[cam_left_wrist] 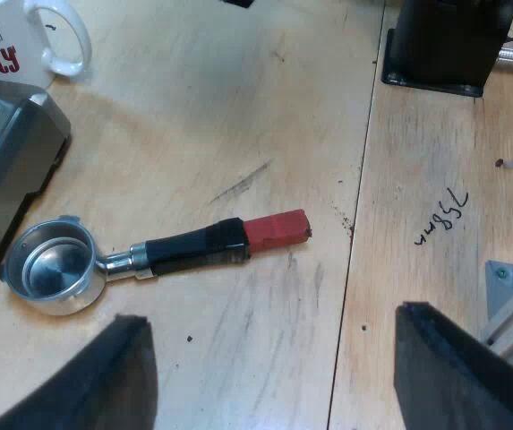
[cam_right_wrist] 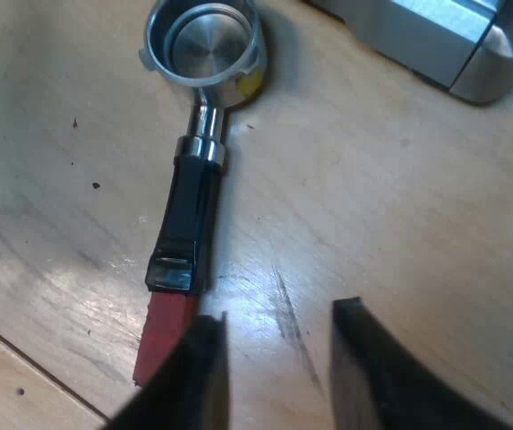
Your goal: Put the handle in the coffee machine
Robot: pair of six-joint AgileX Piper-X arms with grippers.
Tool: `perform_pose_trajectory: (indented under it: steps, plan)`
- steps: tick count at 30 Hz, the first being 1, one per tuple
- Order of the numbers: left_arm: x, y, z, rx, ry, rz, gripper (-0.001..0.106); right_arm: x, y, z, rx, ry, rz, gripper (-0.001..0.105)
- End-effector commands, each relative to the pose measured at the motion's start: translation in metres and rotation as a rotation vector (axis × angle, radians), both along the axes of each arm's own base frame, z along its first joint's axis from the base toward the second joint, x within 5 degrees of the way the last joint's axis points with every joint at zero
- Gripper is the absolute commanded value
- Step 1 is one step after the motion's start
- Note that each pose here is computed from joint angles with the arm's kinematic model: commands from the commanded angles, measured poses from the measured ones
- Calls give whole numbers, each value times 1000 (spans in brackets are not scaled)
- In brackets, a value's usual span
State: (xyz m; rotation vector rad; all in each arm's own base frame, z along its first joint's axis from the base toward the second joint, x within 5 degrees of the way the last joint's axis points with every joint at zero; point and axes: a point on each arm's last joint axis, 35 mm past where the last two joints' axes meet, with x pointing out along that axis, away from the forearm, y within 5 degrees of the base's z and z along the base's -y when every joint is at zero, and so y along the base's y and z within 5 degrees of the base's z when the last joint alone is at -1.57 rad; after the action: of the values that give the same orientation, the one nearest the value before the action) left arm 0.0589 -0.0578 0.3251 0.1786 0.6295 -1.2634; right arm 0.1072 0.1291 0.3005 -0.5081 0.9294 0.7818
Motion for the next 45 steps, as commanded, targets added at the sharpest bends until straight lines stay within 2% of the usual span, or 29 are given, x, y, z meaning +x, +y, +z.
perform_pose_trajectory:
  steps: [1, 2, 7, 9, 13, 15, 24, 30, 42, 45]
  plan:
    - [0, 0, -1, 3, 10, 9, 59, 0, 0, 4, 7, -10, 3, 3]
    - [0, 0, -1, 3, 10, 9, 59, 0, 0, 4, 7, -10, 3, 0]
    - [0, 0, -1, 3, 10, 9, 59, 2, 2, 2, 17, -5, -12, 0]
    - [0, 0, -1, 3, 10, 9, 59, 5, 7, -1, 38, 31, -80, 0]
    - [0, 0, -1, 3, 10, 9, 59, 10, 13, -9, 20, 75, -109, 0]
    - [0, 0, -1, 3, 10, 9, 59, 18, 22, -23, -43, 115, -114, 0]
    - [0, 0, -1, 3, 10, 9, 59, 32, 40, -57, -171, 219, -115, 0]
    - [0, 0, -1, 4, 11, 9, 59, 35, 47, -73, -207, 294, -100, 0]
    - [1, -1, -2, 7, 17, 9, 59, 25, 35, -108, -293, 357, -107, 0]
    - [1, -1, -2, 7, 17, 9, 59, 23, 31, -117, -298, 361, -107, 0]
